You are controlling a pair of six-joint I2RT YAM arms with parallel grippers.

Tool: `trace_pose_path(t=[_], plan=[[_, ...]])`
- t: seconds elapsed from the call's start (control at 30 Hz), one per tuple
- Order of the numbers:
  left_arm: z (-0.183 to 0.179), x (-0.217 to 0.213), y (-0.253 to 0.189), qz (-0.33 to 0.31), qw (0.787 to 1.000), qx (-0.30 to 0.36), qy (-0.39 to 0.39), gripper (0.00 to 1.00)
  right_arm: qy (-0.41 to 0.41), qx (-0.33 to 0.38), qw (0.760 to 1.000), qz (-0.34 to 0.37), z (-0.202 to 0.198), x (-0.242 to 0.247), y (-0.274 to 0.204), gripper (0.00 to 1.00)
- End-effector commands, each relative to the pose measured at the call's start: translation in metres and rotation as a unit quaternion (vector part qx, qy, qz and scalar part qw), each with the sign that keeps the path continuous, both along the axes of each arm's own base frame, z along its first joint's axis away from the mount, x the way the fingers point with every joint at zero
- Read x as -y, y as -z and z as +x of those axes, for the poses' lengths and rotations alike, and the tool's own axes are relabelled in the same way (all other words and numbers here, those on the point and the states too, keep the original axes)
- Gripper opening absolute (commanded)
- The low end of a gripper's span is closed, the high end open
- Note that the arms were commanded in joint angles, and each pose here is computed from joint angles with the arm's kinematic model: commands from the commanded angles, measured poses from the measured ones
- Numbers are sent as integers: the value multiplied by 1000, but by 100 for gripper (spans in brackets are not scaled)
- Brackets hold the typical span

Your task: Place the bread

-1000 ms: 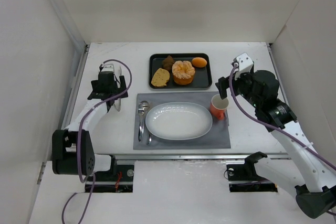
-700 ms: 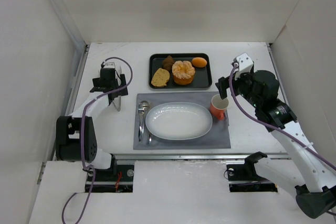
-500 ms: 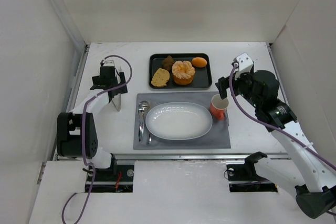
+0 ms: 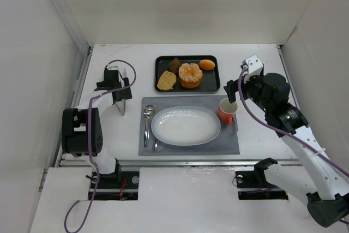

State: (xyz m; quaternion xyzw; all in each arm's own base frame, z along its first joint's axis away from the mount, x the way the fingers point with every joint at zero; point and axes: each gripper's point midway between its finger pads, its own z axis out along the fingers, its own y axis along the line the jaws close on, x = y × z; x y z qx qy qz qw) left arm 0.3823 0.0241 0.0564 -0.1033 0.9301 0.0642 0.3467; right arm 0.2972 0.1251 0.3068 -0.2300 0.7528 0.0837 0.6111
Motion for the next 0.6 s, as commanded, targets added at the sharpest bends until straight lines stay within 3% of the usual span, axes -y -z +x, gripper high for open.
trace_pose_path(t=[0.0, 0.57], plan=[[17, 3, -9, -16, 1000, 17, 3, 97, 0, 37, 999, 11, 1, 1, -27, 100], [17, 1, 14, -35, 999, -16, 5, 89, 0, 37, 999, 11, 2, 1, -25, 100]])
